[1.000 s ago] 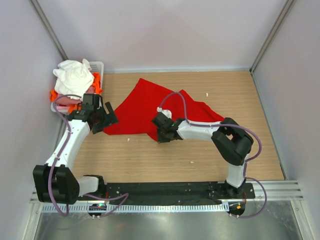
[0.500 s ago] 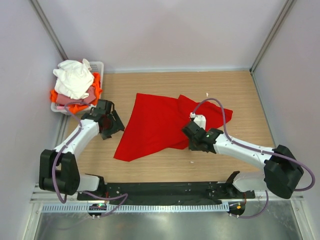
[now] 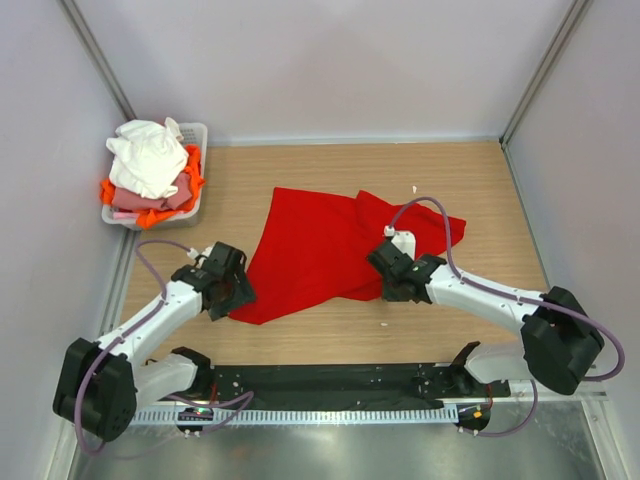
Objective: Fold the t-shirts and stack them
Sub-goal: Flatten the tshirt out
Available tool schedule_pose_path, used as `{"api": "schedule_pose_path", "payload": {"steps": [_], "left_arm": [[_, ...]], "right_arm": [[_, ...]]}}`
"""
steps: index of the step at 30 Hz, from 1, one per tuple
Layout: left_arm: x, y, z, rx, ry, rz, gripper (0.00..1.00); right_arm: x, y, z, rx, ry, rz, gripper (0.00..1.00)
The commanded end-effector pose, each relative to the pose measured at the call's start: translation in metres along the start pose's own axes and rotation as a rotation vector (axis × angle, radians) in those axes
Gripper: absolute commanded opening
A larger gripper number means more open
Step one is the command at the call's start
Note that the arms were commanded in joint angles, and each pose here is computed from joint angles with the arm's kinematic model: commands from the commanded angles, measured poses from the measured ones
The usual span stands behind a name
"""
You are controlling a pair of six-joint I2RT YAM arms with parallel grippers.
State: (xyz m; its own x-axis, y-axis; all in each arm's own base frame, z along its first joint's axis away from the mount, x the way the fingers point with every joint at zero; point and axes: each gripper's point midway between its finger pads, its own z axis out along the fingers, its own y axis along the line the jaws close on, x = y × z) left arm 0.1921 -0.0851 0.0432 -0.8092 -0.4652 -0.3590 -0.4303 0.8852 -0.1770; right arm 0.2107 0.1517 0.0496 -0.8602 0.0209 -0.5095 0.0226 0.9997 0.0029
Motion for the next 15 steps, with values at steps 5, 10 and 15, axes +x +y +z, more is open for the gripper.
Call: {"api": "schedule_pose_path", "payload": {"steps": [5,10,15], "left_arm": [[0.013,0.009,0.021,-0.043,0.019,-0.073,0.70],[0.017,0.010,0.035,-0.041,0.016,-0.077,0.66],[0.004,-0.005,0.043,0.012,-0.030,-0.057,0.30]], "right_arm": [[-0.011,0.007,-0.001,-0.023,-0.013,0.000,0.01],[-0.008,0.001,0.001,-0.026,0.002,0.016,0.01],[-0.011,0.001,-0.002,-0.041,0.010,0.021,0.01]]}}
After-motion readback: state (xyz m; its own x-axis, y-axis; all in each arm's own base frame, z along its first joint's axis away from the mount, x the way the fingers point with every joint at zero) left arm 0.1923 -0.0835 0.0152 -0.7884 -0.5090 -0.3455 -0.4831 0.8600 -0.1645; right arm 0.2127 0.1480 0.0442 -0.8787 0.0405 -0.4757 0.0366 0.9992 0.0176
